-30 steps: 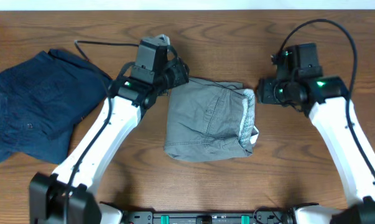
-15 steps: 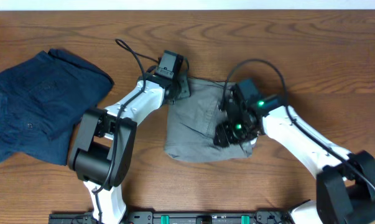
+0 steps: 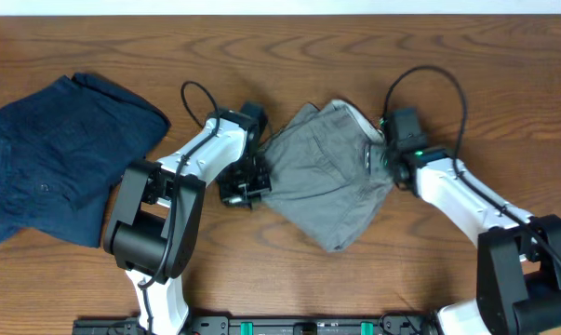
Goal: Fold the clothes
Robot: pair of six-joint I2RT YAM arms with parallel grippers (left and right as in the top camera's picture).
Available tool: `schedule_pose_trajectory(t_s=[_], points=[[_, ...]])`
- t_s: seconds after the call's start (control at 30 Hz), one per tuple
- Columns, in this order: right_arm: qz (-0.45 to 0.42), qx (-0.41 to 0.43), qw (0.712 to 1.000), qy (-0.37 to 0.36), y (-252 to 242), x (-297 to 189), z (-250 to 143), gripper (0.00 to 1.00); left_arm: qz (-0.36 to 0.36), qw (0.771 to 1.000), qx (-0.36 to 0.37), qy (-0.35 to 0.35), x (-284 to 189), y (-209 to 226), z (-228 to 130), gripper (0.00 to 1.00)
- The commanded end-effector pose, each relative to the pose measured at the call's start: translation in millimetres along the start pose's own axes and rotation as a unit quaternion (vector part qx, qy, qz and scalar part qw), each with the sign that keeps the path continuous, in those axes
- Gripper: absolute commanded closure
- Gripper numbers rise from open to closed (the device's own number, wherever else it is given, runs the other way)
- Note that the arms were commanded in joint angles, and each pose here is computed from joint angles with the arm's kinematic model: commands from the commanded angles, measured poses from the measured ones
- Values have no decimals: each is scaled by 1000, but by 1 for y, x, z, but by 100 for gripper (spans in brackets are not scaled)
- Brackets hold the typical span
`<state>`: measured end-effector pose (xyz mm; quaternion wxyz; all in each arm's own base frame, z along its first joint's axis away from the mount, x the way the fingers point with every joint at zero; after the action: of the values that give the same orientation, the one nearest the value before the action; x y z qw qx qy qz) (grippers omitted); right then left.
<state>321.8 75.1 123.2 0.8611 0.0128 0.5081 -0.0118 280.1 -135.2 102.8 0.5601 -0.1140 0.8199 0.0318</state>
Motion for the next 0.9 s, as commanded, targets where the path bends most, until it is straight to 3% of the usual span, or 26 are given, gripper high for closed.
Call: schedule_pose_trajectory(t_s=[0.0,0.1,0.2,0.23,0.27,0.3,0.37,0.47,0.63,0.73,0.87], points=[[35,-32,999,-22,5,-1,13,22,-45,998,-20,42,-5,-3,-12,94],[69,-32,997,-25,12,-12,24,20,-64,998,-1,4,-25,-4,-17,94],[70,-32,997,-29,11,-32,33,18,-94,990,51,-96,-56,-8,-18,93],[66,-31,997,-32,10,-39,36,13,-101,983,71,-134,-66,-9,-16,88],[60,-27,997,-37,9,-48,39,9,-106,973,99,-182,-78,-11,-15,56],[58,-24,997,-42,7,-58,41,6,-106,958,129,-231,-90,-13,-12,38],[64,-24,996,-51,6,-75,42,3,-108,921,196,-318,-113,-19,-7,35],[93,-26,994,-41,6,-95,35,3,-113,872,262,-397,-132,-30,3,20],[96,-12,995,20,4,-98,16,5,-137,815,368,-427,-129,-51,22,6],[90,-3,995,46,2,-94,7,4,-142,814,385,-410,-111,-57,37,0],[89,-2,995,55,1,-92,3,3,-140,829,392,-374,-79,-60,56,2]])
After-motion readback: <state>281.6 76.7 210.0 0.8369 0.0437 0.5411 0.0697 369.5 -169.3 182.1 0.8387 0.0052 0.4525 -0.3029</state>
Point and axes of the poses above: each gripper's point midway between its finger pads, its own x axis out along the fingers, its own y axis along the line the jaws close on, z = x × y, the point moved 10 cm from there along -x, back along the fingers, and after that the axes turned 1 degree about x, right-handed, at the moved point
